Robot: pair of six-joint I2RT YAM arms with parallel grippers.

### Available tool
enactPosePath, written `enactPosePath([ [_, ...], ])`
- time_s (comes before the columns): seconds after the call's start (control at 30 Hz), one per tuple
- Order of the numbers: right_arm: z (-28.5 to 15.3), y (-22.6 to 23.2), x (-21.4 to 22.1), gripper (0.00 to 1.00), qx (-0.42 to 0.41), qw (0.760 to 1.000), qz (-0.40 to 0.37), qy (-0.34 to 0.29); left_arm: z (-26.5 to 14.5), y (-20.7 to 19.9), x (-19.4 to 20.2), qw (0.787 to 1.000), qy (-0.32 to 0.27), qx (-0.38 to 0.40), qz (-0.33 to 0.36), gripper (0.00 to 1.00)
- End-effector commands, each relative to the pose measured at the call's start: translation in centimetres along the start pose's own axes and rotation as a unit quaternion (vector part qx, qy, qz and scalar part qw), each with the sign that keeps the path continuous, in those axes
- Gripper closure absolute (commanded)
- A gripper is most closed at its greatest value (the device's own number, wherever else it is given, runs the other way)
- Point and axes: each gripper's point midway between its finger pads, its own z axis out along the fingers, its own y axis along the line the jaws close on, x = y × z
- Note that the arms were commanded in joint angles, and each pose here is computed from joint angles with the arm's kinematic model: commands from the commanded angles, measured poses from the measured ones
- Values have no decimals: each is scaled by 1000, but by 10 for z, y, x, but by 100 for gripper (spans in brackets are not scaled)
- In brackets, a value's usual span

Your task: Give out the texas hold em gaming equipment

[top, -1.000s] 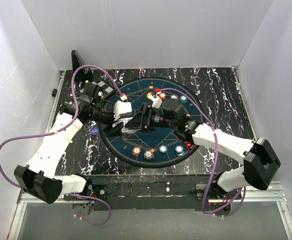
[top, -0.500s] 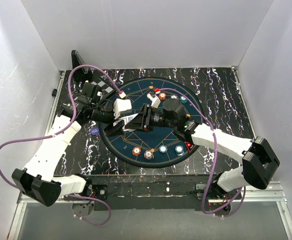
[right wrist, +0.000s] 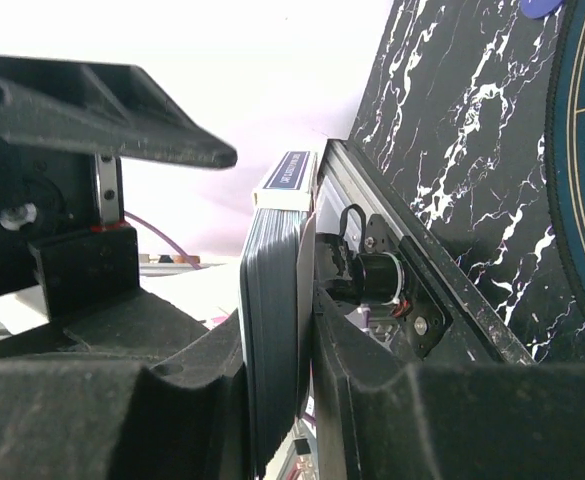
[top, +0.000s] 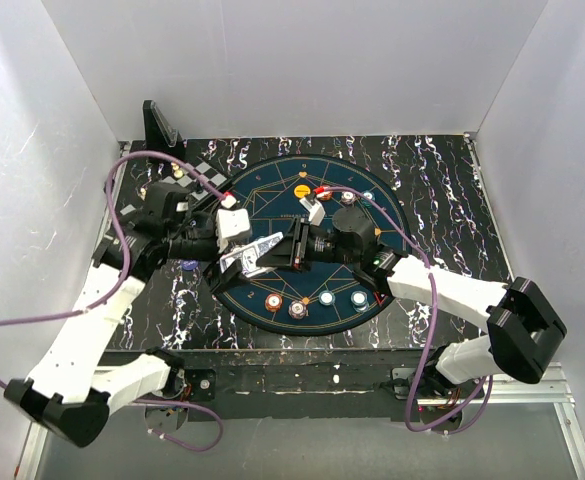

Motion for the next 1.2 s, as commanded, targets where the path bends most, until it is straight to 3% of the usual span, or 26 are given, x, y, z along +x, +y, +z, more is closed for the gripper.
enactPosePath([
  [0.0,-10,40,-8,73,-68,997,-23,-11,-4,-15,-5,999,-40,2,18,2],
  [0.37,-3,40,-6,73,-59,998,-13,-5,4,3,23,995,-34,-70,68,2],
  [0.5,-1,40,-2,73,-57,998,-14,1,-5,28,7,985,-58,-138,91,2],
  [0.83,-2,42,-2,74,-58,998,-16,0,6,-6,26,994,-37,-42,94,2],
  [1.17,-1,44,1,74,-63,998,-12,5,13,18,38,993,-17,-72,90,2],
])
